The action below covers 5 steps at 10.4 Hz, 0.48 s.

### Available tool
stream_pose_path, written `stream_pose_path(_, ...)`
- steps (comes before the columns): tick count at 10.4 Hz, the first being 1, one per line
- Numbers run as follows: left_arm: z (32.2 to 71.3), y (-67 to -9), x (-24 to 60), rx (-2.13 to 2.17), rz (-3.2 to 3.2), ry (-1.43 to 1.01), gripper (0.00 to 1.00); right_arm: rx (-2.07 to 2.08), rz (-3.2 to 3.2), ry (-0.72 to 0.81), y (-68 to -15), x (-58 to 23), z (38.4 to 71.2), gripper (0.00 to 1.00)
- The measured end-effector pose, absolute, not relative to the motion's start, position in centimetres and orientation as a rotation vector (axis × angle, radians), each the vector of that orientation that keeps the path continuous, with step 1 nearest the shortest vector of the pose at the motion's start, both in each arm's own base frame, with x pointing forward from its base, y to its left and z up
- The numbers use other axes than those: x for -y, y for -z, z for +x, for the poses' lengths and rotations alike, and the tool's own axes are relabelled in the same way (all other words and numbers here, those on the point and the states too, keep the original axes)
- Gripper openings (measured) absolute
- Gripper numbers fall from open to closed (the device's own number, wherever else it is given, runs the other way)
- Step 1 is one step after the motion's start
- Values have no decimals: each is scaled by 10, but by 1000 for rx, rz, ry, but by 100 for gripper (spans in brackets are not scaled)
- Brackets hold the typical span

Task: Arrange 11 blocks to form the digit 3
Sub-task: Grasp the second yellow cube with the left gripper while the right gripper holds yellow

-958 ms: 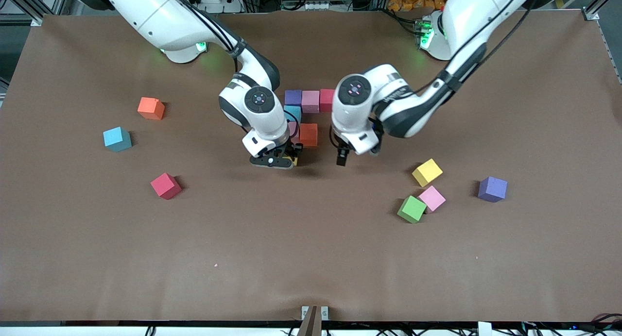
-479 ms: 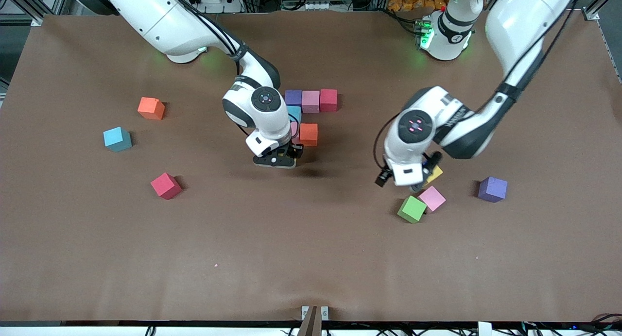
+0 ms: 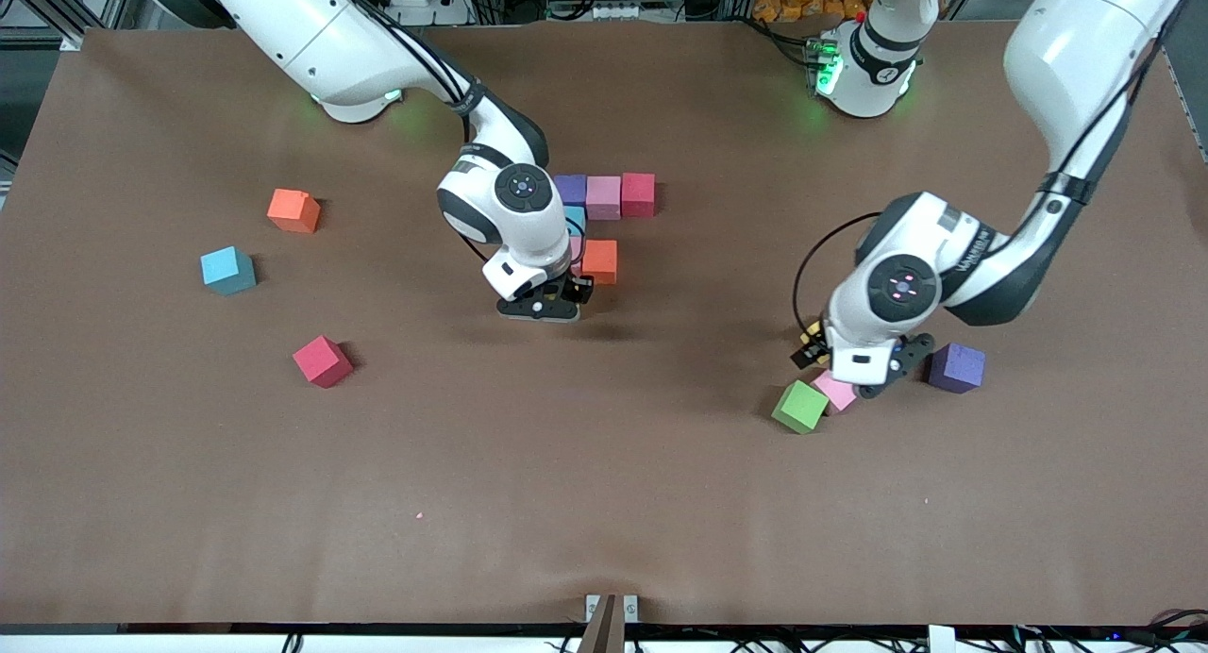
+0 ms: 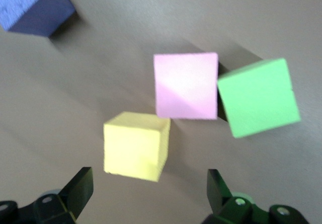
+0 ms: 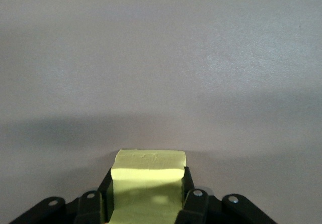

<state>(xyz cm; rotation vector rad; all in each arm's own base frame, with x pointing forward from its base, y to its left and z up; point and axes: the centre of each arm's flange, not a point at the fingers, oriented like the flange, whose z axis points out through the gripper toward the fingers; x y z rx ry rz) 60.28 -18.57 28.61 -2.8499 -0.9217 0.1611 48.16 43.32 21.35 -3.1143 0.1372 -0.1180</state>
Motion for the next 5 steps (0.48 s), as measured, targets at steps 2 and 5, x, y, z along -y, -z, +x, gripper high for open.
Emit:
stream_pose_path(2,611,-290,170,822,-2917,-144,100,-122,-3119,126,-213,-434,480,53)
stream_pose_path(5,612,-287,161,664,-2967,-156,100,-116,-3120,128,-213,-434,479,53)
